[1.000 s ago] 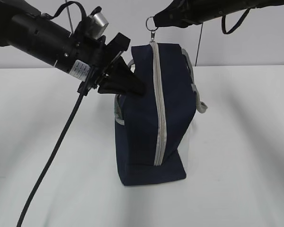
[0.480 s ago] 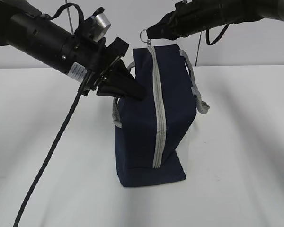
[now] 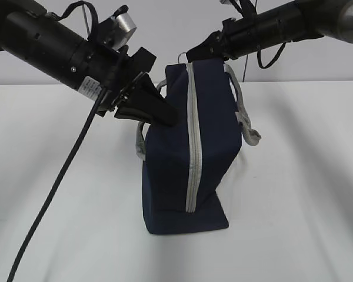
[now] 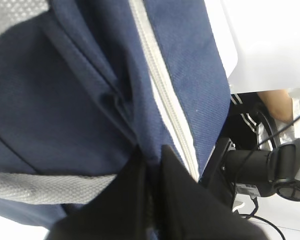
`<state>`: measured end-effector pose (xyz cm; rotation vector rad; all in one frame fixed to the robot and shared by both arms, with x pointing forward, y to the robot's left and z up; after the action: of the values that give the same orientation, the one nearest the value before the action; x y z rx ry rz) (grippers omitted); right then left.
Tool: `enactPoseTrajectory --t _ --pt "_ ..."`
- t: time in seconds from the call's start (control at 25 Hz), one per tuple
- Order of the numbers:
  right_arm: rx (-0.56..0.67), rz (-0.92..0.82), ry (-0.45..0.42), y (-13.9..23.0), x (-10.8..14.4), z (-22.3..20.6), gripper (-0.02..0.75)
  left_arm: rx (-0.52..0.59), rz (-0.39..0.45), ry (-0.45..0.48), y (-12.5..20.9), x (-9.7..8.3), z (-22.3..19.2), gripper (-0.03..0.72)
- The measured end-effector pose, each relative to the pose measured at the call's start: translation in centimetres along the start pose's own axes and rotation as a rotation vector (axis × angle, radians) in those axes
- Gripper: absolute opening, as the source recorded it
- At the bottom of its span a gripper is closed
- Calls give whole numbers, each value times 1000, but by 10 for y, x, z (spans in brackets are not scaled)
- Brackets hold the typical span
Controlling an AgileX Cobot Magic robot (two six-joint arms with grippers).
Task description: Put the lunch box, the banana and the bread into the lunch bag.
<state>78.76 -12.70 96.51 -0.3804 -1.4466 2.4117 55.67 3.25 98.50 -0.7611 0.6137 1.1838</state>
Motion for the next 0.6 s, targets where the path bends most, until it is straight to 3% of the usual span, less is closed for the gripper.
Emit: enactPoseTrajectory --t 0.28,0.48,0.6 --pt "-37 65 -109 7 15 -2 -16 16 -37 0 4 -2 2 17" --pt "-45 75 -122 7 16 -2 -16 15 -41 -3 4 -1 2 18" --pt "-46 78 -121 7 16 -2 -16 -14 9 -12 -2 4 8 90"
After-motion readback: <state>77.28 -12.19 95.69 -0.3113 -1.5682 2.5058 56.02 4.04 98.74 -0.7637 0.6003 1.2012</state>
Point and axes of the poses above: a point on each arm's last joint axis where the gripper is mounted, z pointing back along that axis away from the gripper, x along the wrist's bending axis when the last joint is at zero, y = z × x, the point moved 9 cm from there along -z, pointing out along that axis toward the gripper, and after that the axes turned 14 degrees about z, right-handed, at the moved point
